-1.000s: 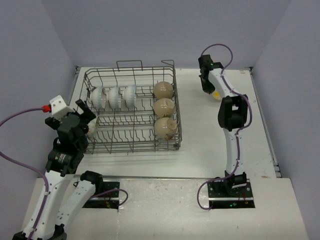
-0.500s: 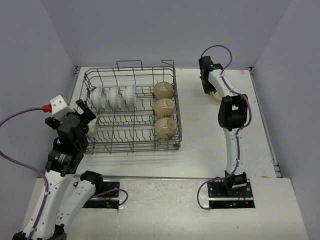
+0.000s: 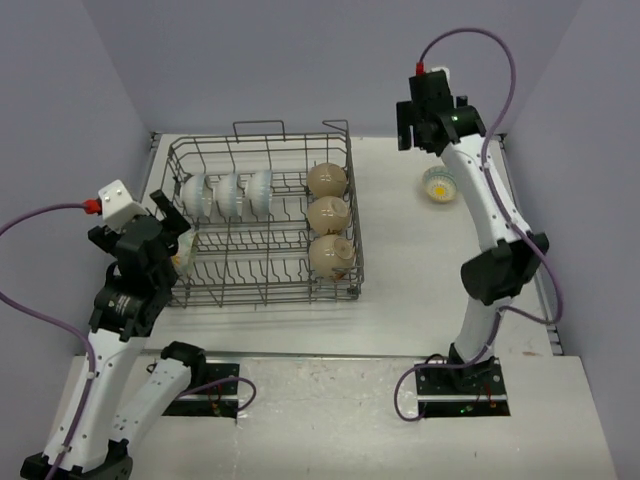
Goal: Unload the bowls from the dish rack
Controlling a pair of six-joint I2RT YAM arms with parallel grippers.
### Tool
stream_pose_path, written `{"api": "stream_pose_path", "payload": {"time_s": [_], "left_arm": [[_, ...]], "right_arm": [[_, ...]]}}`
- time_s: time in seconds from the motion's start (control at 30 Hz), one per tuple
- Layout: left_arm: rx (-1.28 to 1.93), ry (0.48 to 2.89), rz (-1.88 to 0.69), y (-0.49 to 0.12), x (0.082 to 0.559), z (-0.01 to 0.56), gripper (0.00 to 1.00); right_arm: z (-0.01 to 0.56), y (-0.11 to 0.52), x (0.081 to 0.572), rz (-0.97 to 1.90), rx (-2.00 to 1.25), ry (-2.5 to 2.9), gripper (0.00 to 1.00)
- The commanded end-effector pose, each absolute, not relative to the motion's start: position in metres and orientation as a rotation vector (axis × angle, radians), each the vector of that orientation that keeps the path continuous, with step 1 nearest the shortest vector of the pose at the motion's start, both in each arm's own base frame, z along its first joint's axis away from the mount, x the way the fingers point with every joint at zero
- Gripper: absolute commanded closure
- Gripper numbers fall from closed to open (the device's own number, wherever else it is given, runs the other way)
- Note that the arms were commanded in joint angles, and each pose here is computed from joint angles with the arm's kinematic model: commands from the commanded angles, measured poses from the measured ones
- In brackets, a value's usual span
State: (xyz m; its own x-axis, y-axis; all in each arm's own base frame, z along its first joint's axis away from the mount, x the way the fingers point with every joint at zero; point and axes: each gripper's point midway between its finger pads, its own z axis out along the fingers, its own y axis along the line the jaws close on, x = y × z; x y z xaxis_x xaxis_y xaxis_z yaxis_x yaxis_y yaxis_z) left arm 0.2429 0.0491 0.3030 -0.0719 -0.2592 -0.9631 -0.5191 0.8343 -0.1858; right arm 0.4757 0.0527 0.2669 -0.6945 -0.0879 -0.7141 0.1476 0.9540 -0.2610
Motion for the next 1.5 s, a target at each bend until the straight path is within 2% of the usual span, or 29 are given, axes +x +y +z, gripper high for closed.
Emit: {"api": "stream_pose_path", "payload": {"time_s": [0.0,0.1,0.13,0.2,0.23,0.27,0.4,0.47,0.53,0.67,0.83,1.17,1.27,1.47], "left_arm": [[-0.719,1.585,0.244,0.058,0.240,0.339,0.00],[-0.750,1.592,0.245,0.059,0.239,0.350,0.00],[-0.751,1.600,0.238,0.059,0.237,0.357,0.00],[-0.771,1.609,0.232,0.058,0.236,0.361,0.00],[-0.770,1.603,0.218,0.059,0.230,0.374,0.00],[-0.765,1.594,0.207,0.059,0.226,0.383,0.00],[-0.763,1.469,0.117,0.066,0.195,0.437,0.00],[-0.771,1.403,0.109,0.074,0.178,0.450,0.00],[-0.766,1.315,0.103,0.079,0.172,0.456,0.00],[-0.758,1.202,0.050,0.083,0.158,0.462,0.00],[-0.720,1.244,0.079,0.078,0.173,0.436,0.00],[-0.700,1.334,0.090,0.068,0.189,0.400,0.00],[-0.701,1.341,0.097,0.067,0.192,0.396,0.00],[-0.696,1.349,0.104,0.066,0.197,0.390,0.00]], "right_arm": [[0.393,0.103,0.435,-0.241,0.101,1.979,0.01],[0.438,0.175,0.402,0.094,-0.008,1.854,0.01],[0.439,0.205,0.398,0.245,-0.015,1.823,0.01],[0.462,0.261,0.356,0.640,-0.121,1.757,0.01],[0.453,0.288,0.354,0.833,-0.039,1.727,0.01],[0.462,0.317,0.322,1.054,-0.137,1.687,0.01],[0.435,0.400,0.298,1.394,-0.064,1.731,0.01],[0.402,0.446,0.292,1.418,-0.078,1.810,0.01],[0.397,0.487,0.298,1.412,-0.032,1.834,0.01],[0.346,0.530,0.305,1.286,0.051,1.986,0.05],[0.288,0.577,0.298,1.223,0.074,2.124,0.10],[0.224,0.595,0.275,1.219,0.096,2.258,0.14],[0.228,0.613,0.272,1.283,0.023,2.261,0.19],[0.220,0.624,0.275,1.333,0.035,2.270,0.23]]}}
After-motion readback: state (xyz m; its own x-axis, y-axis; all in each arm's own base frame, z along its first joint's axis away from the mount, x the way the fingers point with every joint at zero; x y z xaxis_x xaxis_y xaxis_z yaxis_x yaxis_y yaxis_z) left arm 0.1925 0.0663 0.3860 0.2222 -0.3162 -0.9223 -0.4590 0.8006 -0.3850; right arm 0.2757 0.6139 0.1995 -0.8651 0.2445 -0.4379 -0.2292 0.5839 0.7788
